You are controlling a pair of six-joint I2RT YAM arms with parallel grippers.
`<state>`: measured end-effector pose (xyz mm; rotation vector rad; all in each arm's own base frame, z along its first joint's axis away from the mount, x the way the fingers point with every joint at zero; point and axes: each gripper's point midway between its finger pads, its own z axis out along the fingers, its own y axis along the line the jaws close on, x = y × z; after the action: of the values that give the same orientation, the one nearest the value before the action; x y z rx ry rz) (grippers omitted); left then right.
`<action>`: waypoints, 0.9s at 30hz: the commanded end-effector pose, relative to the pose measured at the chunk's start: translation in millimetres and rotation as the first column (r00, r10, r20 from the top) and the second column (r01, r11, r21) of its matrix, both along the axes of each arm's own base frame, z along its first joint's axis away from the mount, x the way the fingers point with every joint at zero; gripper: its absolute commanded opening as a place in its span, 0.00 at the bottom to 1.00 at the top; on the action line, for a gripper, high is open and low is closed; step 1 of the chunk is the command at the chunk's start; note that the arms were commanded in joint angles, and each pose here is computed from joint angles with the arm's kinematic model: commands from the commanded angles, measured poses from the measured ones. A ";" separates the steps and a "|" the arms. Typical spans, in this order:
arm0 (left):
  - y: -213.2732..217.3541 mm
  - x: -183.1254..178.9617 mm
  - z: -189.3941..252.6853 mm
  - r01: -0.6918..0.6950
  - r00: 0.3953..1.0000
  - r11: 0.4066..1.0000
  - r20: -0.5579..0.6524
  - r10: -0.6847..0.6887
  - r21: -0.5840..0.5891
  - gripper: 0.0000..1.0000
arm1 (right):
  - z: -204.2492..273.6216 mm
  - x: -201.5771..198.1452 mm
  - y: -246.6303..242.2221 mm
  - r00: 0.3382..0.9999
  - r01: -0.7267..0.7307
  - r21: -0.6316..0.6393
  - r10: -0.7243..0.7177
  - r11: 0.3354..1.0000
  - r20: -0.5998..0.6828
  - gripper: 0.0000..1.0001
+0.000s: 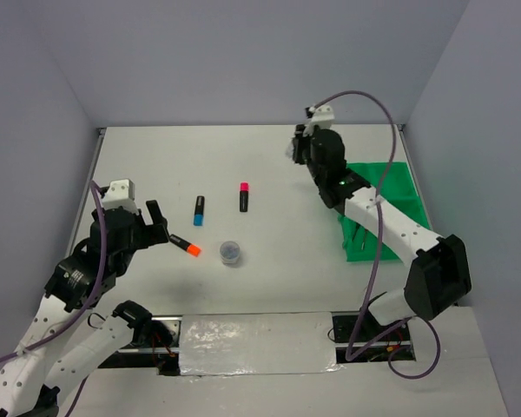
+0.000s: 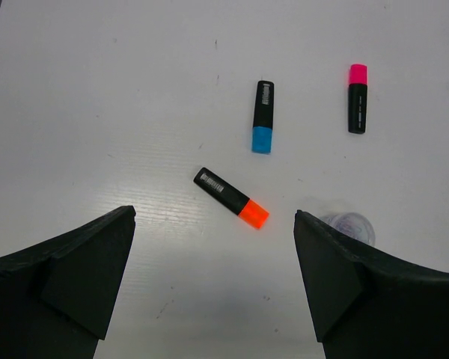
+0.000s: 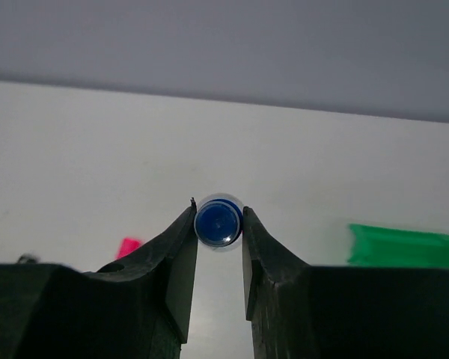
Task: Sort the stationery into containers
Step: Pick up the stationery from the center of the board, then place the stationery in the storage box.
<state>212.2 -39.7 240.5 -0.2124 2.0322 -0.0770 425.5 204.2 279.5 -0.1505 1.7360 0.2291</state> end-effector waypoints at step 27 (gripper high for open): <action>-8.8 3.9 8.7 0.052 0.998 0.998 0.048 -0.051 -0.018 0.99 | -120.1 65.8 -213.4 0.777 0.570 -0.091 -0.572 0.817 -0.262 0.07</action>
<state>211.5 -45.1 245.9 -0.2001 2.0115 -0.1248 481.6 -10.9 147.5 0.3841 2.0259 -0.2666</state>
